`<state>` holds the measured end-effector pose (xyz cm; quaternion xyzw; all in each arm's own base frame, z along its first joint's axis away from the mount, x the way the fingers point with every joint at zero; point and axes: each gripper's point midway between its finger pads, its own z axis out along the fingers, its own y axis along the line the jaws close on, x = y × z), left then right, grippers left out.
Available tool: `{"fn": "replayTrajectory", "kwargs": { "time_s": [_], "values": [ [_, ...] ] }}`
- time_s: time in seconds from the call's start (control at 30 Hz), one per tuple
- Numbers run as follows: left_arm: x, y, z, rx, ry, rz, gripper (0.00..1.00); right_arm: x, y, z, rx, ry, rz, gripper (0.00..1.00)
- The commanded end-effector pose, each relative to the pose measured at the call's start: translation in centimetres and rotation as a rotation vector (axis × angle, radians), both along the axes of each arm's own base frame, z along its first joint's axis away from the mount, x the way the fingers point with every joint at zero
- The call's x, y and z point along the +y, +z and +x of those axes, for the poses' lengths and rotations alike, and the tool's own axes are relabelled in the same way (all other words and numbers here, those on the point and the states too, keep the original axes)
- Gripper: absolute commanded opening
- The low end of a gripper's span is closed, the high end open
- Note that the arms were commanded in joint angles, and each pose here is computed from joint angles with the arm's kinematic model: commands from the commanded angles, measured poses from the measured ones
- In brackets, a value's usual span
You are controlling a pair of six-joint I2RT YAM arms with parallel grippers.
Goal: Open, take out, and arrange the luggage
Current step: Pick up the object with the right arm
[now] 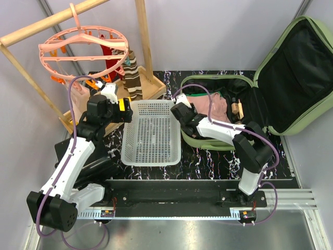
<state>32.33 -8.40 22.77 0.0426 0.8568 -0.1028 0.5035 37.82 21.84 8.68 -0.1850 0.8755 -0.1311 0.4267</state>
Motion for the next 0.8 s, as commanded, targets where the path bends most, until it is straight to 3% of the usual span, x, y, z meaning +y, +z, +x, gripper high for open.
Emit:
{"fn": "replayTrajectory", "kwargs": {
  "time_s": [0.0, 0.1, 0.23, 0.3, 0.4, 0.77],
  "values": [
    [0.0, 1.4, 0.4, -0.055, 0.005, -0.017, 0.99, -0.2, -3.1, -2.0, 0.108, 0.010, -0.045, 0.49],
    [0.0, 1.4, 0.3, -0.055, 0.003, -0.017, 0.99, -1.4, -2.2, -1.7, 0.099, -0.021, -0.019, 0.40],
    [0.0, 1.5, 0.3, -0.058, 0.003, -0.019, 0.99, -1.8, 0.2, -1.1, 0.119, -0.006, 0.203, 0.33],
    [0.0, 1.5, 0.3, -0.058, 0.005, -0.018, 0.99, -1.9, 0.9, -0.7, 0.116, 0.011, 0.333, 0.13],
    [0.1, 1.7, 0.3, -0.064, 0.006, -0.019, 0.99, -1.5, 3.2, -0.4, 0.135, 0.089, 0.533, 0.04],
    [0.0, 1.8, 0.2, -0.070, 0.003, -0.021, 0.99, 2.8, 7.6, -2.4, 0.217, 0.277, 0.858, 0.00]
  ]
}}
